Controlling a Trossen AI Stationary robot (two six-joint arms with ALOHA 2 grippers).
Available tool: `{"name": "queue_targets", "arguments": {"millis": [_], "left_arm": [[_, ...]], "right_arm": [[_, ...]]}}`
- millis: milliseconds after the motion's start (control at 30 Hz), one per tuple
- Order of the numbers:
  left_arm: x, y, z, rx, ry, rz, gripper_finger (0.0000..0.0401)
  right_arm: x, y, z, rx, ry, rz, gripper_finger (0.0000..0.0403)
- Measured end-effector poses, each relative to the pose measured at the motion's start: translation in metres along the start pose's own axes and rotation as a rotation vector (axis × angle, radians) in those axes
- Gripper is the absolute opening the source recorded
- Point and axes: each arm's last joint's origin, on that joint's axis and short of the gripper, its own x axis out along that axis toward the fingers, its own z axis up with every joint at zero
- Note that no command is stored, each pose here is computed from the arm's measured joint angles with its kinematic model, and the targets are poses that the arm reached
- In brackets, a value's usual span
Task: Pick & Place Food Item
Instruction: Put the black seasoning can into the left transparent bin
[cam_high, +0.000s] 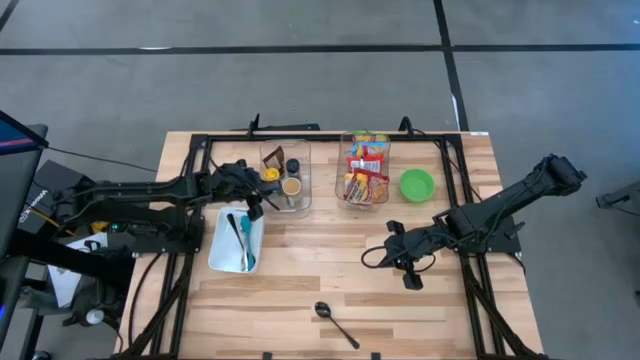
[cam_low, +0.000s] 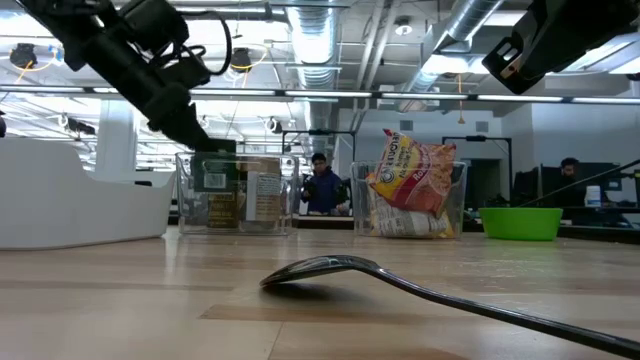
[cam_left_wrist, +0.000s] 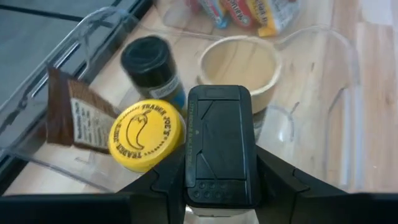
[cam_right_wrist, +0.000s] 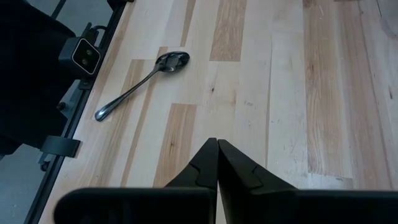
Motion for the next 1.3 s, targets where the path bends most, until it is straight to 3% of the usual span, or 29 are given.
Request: {"name": "queue_targets", "arguments": {"millis": [467, 1300], "left_arm": [[0.008, 0.006, -0.018, -0.033, -0.015, -0.008, 0.0131], [0.023, 0.004, -0.017, -0.036, -0.016, -0.01, 0.014]], "right_arm": [[0.0, 0.0, 0.0, -0.001, 0.0, 0.0, 0.0], [0.0, 0.0, 0.0, -0.002, -0.002, 0.0, 0.0]]}}
